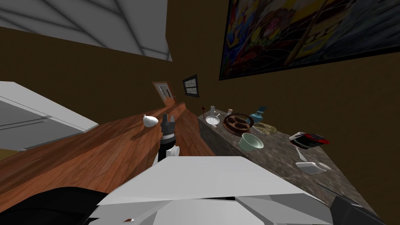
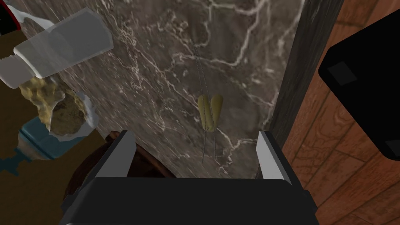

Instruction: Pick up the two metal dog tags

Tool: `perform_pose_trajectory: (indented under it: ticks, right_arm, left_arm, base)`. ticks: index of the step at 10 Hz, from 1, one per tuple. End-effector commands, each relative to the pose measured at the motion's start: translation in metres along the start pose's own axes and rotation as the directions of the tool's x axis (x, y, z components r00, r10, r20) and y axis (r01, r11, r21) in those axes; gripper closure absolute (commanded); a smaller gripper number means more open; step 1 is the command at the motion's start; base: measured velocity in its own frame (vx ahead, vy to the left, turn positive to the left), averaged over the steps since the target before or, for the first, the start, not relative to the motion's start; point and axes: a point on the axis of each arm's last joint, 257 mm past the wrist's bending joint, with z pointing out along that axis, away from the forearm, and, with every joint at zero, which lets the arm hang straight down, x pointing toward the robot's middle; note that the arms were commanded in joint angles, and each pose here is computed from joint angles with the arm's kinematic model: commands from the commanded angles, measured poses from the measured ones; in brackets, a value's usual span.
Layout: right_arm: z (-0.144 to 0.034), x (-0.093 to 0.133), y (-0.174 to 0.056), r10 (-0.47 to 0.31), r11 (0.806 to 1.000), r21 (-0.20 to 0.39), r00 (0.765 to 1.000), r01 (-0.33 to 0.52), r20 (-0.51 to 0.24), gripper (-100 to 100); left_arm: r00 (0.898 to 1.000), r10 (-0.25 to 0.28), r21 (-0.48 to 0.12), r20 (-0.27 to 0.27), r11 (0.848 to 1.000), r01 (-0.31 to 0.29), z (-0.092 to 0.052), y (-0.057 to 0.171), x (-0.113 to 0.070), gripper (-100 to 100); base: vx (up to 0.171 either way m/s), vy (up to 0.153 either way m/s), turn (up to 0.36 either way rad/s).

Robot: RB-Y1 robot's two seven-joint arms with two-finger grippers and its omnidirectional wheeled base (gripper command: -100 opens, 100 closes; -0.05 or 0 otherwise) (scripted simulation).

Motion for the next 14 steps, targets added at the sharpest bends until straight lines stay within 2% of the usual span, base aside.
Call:
perform_pose_trajectory:
  ticks: [1, 2, 3, 5, 6, 7, 8, 10, 11, 13, 14]
  right_arm:
    - [0.0, 0.0, 0.0, 0.0, 1.0, 0.0, 1.0, 0.0, 0.0, -100]
    - [0.0, 0.0, 0.001, 0.0, 1.0, -0.002, 1.0, 0.0, -0.001, 0]
    - [0.013, -0.002, 0.02, -0.022, 0.997, -0.072, 0.999, 0.024, 0.026, -100]
    - [0.027, -0.004, 0.01, -0.016, 0.999, -0.049, 0.999, 0.018, 0.037, -100]
    - [0.033, -0.013, 0.003, -0.018, 0.999, -0.034, 0.998, 0.02, 0.057, -100]
    - [0.041, -0.011, 0.025, -0.043, 0.992, -0.112, 0.997, 0.05, 0.071, -100]
    - [0.049, -0.008, 0.021, -0.038, 0.994, -0.103, 0.997, 0.045, 0.068, -100]
    - [0.063, -0.027, 0.004, -0.041, 0.997, -0.067, 0.993, 0.049, 0.106, -100]
    - [0.069, -0.022, 0.023, -0.07, 0.987, -0.139, 0.991, 0.086, 0.113, -100]
    - [0.082, -0.024, 0.013, -0.068, 0.989, -0.121, 0.991, 0.082, 0.119, -100]
    - [0.089, -0.037, 0.004, -0.07, 0.991, -0.102, 0.987, 0.085, 0.142, -100]
  left_arm:
    - [1.0, 0.0, 0.0, 0.0, 1.0, 0.0, 0.0, 0.0, 0.0, 0]
    - [1.0, 0.0, 0.0, 0.0, 1.0, 0.0, 0.0, 0.0, 0.0, 0]
    - [1.0, 0.0, 0.0, 0.0, 1.0, 0.0, 0.0, 0.0, 0.0, 0]
    - [1.0, 0.0, 0.0, 0.0, 1.0, 0.0, 0.0, 0.0, 0.0, 0]
    - [1.0, 0.0, 0.0, 0.0, 1.0, 0.0, 0.0, 0.0, 0.0, 0]
    - [1.0, 0.0, 0.0, 0.0, 1.0, 0.0, 0.0, 0.0, 0.0, 0]
    - [1.0, 0.0, 0.0, 0.0, 1.0, 0.0, 0.0, 0.0, 0.0, 0]
    - [1.0, 0.0, 0.0, 0.0, 1.0, 0.0, 0.0, 0.0, 0.0, 0]
    - [1.0, 0.0, 0.0, 0.0, 1.0, 0.0, 0.0, 0.0, 0.0, 0]
    - [1.0, 0.0, 0.0, 0.0, 1.0, 0.0, 0.0, 0.0, 0.0, 0]
    - [1.0, 0.0, 0.0, 0.0, 1.0, 0.0, 0.0, 0.0, 0.0, 0]
  base:
    - [-0.007, -0.016, 0.011]
    - [0.0, 0.0, 0.0]
    - [0.024, 0.044, -0.402]
    - [0.015, 0.053, -0.074]
    - [0.002, 0.005, 0.034]
    - [0.018, 0.028, -0.427]
    - [0.018, 0.062, -0.183]
    - [0.004, 0.022, 0.051]
    - [0.013, 0.038, -0.324]
    - [0.017, 0.037, -0.118]
    - [-0.005, 0.015, 0.019]
